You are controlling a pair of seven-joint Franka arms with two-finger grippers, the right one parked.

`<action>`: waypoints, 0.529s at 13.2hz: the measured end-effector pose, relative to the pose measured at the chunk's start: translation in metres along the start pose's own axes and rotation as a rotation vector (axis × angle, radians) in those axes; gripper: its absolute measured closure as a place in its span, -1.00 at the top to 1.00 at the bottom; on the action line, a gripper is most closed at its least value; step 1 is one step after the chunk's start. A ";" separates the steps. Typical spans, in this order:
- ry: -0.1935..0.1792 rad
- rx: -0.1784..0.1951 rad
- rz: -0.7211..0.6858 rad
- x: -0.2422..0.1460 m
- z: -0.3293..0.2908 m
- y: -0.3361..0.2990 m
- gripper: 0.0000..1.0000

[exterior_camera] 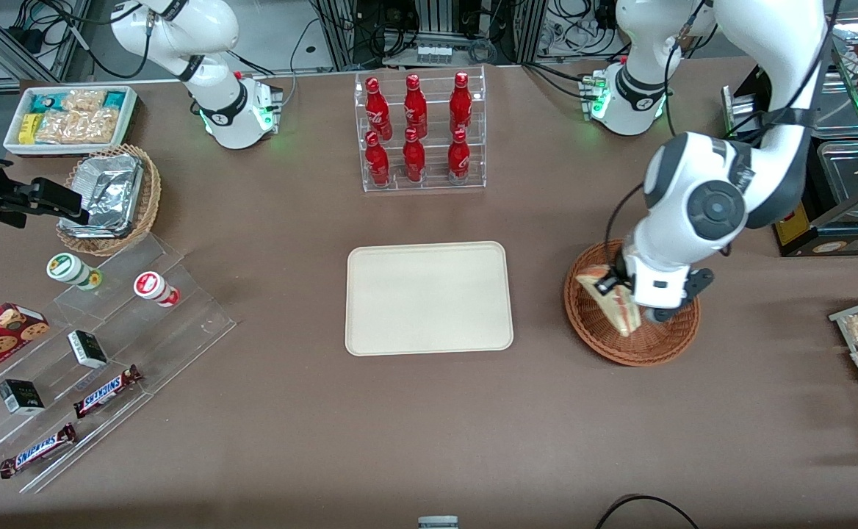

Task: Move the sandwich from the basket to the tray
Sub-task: 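Lift the sandwich and carry it toward the cream tray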

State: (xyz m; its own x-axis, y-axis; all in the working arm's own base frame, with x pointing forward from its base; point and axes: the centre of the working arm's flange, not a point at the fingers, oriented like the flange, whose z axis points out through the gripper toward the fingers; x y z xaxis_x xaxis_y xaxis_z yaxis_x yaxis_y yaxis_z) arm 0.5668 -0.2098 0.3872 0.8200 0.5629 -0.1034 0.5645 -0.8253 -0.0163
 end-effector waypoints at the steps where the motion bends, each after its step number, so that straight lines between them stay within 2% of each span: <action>1: -0.007 -0.011 0.032 -0.011 0.000 0.016 -0.70; 4: -0.058 -0.045 0.134 -0.043 0.015 0.071 -0.70; 7: -0.071 -0.031 0.254 -0.089 0.047 0.124 -0.70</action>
State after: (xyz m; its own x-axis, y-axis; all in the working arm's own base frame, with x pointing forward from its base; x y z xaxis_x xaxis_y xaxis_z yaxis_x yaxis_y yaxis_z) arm 0.5598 -0.3646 0.3475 0.9277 0.3322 -0.1701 0.3447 -0.9374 0.0494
